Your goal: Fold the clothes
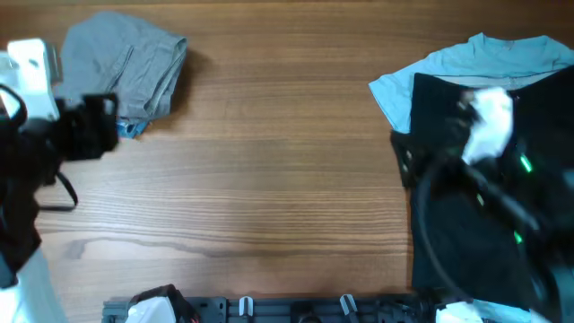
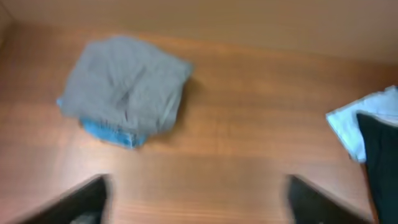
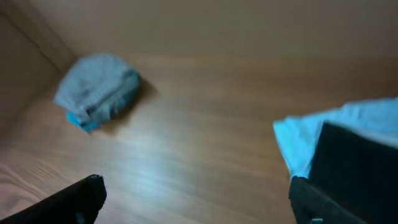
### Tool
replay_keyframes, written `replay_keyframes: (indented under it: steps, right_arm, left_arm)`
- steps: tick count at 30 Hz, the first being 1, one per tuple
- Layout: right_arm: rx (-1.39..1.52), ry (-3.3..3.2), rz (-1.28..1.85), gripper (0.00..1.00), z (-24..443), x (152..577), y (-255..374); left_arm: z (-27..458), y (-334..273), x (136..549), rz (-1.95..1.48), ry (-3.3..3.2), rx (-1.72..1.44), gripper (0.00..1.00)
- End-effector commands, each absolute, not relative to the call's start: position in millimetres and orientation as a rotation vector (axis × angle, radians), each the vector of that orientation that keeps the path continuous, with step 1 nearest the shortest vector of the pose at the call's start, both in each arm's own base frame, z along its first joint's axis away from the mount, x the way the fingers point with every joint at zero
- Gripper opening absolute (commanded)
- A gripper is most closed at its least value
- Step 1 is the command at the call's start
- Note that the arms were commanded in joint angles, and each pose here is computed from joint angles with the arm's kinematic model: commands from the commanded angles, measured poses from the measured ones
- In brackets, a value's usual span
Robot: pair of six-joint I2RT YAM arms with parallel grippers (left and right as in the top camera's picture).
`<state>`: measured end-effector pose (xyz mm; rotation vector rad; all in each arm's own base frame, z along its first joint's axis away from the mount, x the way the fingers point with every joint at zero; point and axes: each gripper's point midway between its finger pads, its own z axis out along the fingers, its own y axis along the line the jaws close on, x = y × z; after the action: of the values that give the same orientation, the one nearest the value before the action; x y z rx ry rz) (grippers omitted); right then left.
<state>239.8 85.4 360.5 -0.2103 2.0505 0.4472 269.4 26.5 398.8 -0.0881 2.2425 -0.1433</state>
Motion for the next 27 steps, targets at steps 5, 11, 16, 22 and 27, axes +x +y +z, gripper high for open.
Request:
replay_keyframes:
  steps: [5,11,16,22,27]
  right_arm:
    - [-0.23,1.954,0.445,1.0,382.1,211.7,81.5]
    - [-0.186,2.037,0.471,1.0,365.7,206.4,80.7]
    - [-0.183,2.04,0.377,1.0,361.4,211.6,70.0]
    - [-0.356,1.673,0.236,1.0,369.4,230.6,73.0]
    - [-0.416,1.569,0.306,1.0,284.5,215.4,86.0]
  left_arm:
    - [386.9,14.2,255.7,-0.21,2.299,-0.069,1.0]
    - [386.6,14.3,256.0,-0.21,2.301,-0.07,1.0]
    - [386.6,14.3,256.0,-0.21,2.301,-0.07,1.0]
    - [386.7,14.3,256.0,-0.21,2.3,-0.069,1.0]
    - [386.6,14.3,256.0,-0.21,2.301,-0.069,1.0]
